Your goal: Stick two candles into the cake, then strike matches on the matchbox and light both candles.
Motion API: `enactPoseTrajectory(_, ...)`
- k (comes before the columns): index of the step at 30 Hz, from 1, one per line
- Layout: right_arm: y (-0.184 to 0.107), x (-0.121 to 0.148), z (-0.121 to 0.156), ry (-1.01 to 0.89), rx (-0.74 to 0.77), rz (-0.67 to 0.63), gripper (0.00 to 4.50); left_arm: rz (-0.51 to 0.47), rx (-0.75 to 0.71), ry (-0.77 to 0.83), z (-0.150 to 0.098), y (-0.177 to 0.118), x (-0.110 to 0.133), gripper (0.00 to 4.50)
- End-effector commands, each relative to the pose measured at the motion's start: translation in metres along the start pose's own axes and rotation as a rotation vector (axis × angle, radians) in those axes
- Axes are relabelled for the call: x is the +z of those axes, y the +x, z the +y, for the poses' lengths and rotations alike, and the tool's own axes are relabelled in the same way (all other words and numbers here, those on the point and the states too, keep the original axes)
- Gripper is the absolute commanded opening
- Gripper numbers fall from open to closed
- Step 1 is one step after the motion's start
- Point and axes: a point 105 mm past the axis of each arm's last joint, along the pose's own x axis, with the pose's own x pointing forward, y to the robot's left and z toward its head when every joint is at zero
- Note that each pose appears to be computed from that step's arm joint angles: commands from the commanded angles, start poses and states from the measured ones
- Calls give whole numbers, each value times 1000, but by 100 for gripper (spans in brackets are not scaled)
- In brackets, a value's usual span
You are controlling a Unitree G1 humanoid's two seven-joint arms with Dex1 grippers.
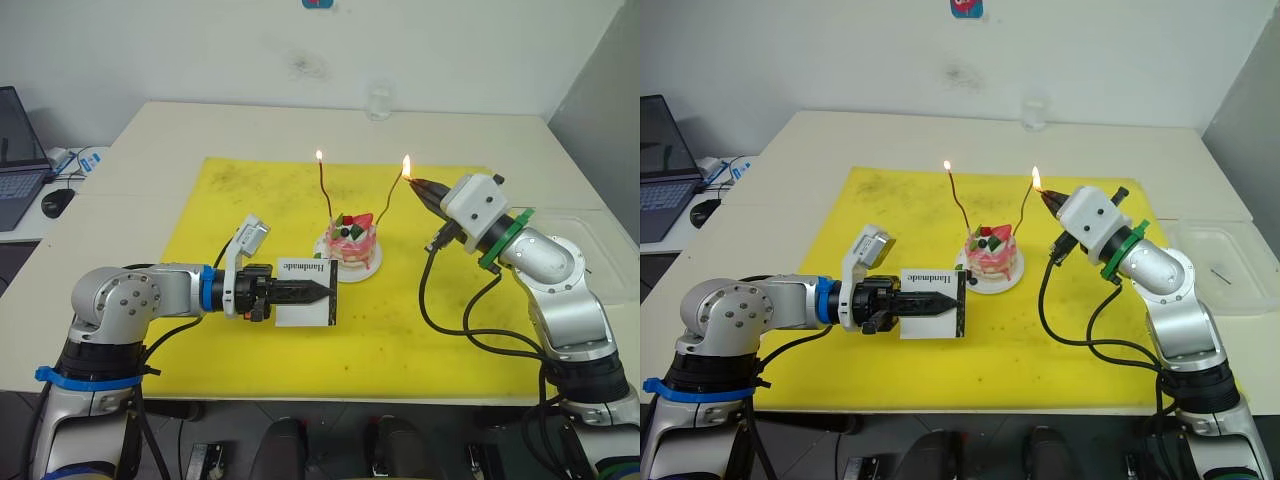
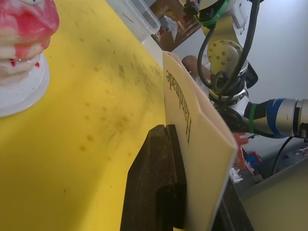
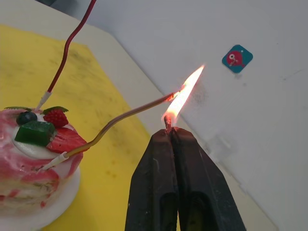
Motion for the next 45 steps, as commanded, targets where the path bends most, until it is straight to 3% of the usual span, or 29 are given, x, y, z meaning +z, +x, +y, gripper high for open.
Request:
enactPoseTrajectory(1,-3,6,-6,-30,-15,-19,3,-10,-23,33,-8,-1,5,0)
enactPoseTrajectory(29,-19,-14,-16,-2,-68,69,3,-16,-25,31,-8,-1,4,0)
enactPoseTrajectory(34,-56,-52,-46,191,-330,253,3,-16,-23,29,-7,-2,4,0)
enactPoseTrajectory(38,-105,-89,-79,308,-651,429,3,-13,-25,29,-7,-1,3,0)
enactPoseTrajectory(41,-151,-113,-103,313,-891,561,3,-15,-28,27,-6,0,3,0)
enactPoseTrajectory(45,-189,-133,-116,320,-1045,679,3,-13,-33,25,-6,1,3,0)
